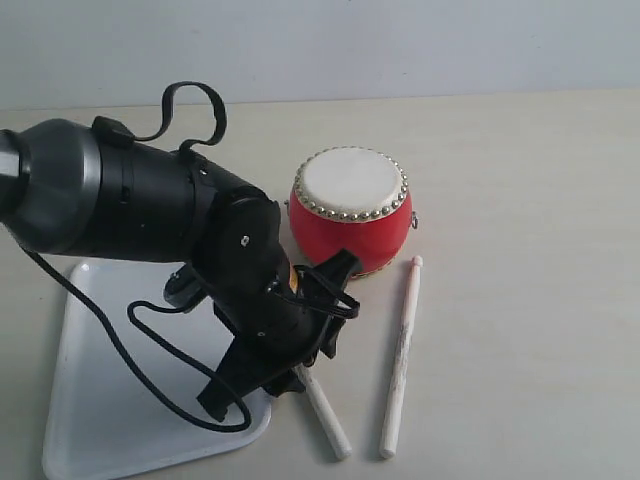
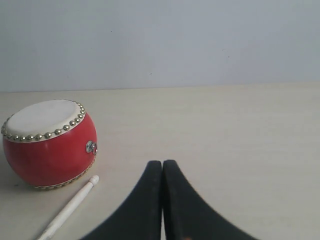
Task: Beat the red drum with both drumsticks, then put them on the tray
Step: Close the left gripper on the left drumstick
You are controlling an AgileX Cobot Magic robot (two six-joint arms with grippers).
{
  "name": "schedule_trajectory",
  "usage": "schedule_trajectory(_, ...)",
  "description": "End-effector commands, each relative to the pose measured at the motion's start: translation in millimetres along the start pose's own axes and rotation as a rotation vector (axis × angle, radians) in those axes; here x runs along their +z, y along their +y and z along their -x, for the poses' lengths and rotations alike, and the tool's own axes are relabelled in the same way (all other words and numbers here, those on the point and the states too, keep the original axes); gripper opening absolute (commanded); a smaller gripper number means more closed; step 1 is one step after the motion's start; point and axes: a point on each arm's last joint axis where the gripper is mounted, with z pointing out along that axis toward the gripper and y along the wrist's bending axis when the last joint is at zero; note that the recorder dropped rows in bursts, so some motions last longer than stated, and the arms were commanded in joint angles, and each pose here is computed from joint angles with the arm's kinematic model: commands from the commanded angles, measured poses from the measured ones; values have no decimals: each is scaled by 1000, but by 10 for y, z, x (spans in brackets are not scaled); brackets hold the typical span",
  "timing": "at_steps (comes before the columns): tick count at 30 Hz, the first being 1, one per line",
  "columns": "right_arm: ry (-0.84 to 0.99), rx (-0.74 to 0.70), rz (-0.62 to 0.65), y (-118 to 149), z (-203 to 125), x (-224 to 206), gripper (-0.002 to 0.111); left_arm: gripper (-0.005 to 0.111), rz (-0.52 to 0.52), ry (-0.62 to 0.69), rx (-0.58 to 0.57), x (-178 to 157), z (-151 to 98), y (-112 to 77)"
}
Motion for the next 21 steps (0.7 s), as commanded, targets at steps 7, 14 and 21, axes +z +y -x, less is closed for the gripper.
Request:
schedule_trajectory(7, -7, -11, -6, -5, -10, 0, 0, 42, 23, -78, 24, 62, -152, 47)
schedule_trajectory(14, -7, -11, -6, -5, -10, 0, 0, 42, 88, -103, 41, 200, -130, 33)
schedule_trajectory(21, -7, -11, -6, -5, -10, 0, 0, 42, 157, -113, 50, 327, -127, -21)
